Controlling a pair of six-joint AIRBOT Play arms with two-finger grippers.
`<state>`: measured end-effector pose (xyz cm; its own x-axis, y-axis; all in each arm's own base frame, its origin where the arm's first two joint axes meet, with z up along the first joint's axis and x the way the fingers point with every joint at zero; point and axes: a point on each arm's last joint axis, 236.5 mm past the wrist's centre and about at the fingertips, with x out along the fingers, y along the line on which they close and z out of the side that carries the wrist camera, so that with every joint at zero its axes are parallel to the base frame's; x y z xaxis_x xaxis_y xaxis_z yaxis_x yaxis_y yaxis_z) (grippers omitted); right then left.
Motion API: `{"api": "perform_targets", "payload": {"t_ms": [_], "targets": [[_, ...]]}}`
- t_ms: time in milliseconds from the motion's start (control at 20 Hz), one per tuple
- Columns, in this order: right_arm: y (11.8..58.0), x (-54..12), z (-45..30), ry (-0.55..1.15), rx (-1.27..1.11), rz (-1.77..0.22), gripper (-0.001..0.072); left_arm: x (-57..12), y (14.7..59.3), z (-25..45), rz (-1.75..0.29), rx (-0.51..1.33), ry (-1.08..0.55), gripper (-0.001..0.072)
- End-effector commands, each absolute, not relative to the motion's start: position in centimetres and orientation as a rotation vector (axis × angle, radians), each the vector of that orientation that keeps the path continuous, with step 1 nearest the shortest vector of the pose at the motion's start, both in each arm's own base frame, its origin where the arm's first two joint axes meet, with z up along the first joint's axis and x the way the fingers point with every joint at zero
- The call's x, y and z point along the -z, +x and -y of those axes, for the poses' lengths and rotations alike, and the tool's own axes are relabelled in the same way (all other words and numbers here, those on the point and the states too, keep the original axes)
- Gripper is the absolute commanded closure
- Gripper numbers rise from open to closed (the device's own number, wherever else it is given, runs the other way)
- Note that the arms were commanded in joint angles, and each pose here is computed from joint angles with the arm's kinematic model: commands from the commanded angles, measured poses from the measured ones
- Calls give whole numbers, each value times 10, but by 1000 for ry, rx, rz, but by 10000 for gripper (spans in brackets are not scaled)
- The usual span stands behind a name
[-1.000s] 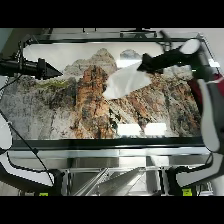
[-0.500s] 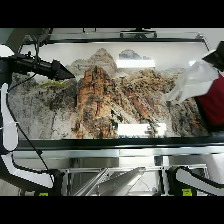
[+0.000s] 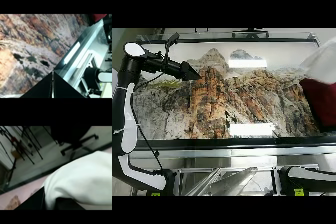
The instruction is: Fold the shirts.
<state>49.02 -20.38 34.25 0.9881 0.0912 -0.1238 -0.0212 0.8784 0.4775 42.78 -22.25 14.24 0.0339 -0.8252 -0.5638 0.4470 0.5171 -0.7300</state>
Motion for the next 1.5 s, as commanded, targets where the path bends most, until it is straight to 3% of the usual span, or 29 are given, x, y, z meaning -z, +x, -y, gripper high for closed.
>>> {"api": "perform_targets", "payload": {"t_ms": [0, 250, 450, 650, 700, 750, 800, 1050, 1100, 1150, 1200, 1300, 1400, 1450], "targets": [[490, -371, 244, 544, -23, -10, 684, -138, 434, 230, -1155, 1012, -407, 691], [436, -250, 311, 751, 225, -371, 684, -116, 430, 231, -1246, 1015, -440, 692], [338, -100, 298, 1003, 404, -842, 684, -106, 414, 242, -1330, 1054, -444, 692], [257, -36, 310, 1142, 696, -953, 680, -101, 399, 252, -1383, 1097, -419, 691], [248, -35, 313, 1147, 714, -962, 633, -101, 396, 252, -1393, 1104, -416, 691], [243, -35, 314, 1158, 721, -962, 379, -101, 393, 255, -1401, 1114, -408, 691], [238, -34, 312, 1169, 715, -979, 7, -101, 391, 255, -1406, 1118, -405, 691], [239, -52, 289, 1194, 632, -1039, 12, -102, 393, 252, -1403, 1115, -409, 692], [245, -65, 285, 1197, 603, -1015, 72, -105, 394, 251, -1393, 1116, -403, 692], [254, -82, 281, 1187, 561, -965, 300, -111, 398, 248, -1374, 1116, -398, 692], [267, -103, 276, 1166, 500, -898, 421, -121, 402, 246, -1338, 1118, -381, 693], [290, -147, 256, 1112, 379, -775, 426, -147, 413, 241, -1249, 1117, -345, 700], [307, -177, 222, 985, 285, -747, 683, -172, 417, 238, -1169, 1103, -327, 700], [316, -189, 200, 935, 245, -740, 683, -181, 416, 238, -1138, 1090, -333, 700]]}}
